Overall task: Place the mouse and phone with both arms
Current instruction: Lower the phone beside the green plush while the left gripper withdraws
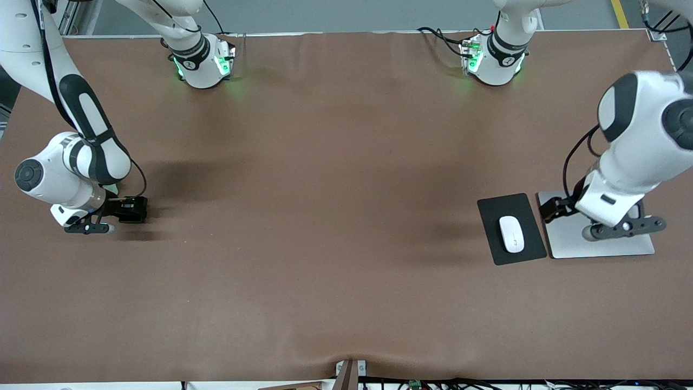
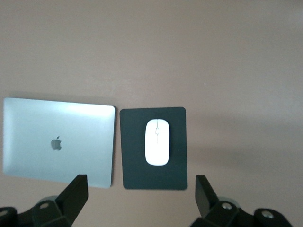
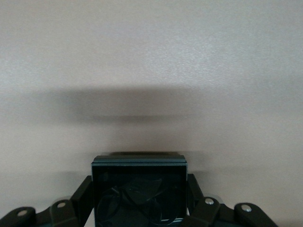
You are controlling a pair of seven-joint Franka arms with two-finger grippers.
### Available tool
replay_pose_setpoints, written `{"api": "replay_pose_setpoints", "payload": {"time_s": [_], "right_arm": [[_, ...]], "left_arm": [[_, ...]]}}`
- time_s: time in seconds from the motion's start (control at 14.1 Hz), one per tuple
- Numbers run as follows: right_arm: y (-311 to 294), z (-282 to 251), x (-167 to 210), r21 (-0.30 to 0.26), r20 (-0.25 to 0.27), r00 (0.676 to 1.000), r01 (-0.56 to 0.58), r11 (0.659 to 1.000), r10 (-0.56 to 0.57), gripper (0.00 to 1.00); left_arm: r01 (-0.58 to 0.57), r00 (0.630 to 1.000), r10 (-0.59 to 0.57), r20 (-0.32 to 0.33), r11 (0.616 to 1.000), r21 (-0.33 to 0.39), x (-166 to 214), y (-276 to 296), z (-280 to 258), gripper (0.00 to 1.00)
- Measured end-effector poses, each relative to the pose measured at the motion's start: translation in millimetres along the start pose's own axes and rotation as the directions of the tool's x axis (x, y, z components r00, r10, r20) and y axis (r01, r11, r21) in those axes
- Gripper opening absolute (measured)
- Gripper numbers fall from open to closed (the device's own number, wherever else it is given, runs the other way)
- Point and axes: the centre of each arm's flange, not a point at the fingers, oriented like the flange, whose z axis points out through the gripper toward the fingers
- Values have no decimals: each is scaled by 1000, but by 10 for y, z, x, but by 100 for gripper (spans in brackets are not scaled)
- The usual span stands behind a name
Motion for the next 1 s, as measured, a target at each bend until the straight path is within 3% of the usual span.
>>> {"api": "replay_pose_setpoints", "payload": {"time_s": [0.07,0.28,0.57,1.0], "right_arm": [[14,16,-7,0,2,1000,-2,1000,2,80],[-12,29,6,2,3,1000,3,1000,-3,100],[-409,-319,234,5,-20,999,49,999,-49,100],[-737,-1289,417,34,24,998,53,998,-54,100]], "left_arm": [[6,1000,-5,2,1000,-15,-73,-3,-182,100],[8,1000,-8,8,1000,-20,-276,-34,-591,100],[19,998,-17,66,999,-30,-461,-67,-985,100],[22,996,-19,87,999,-42,-554,-82,-1251,100]]}}
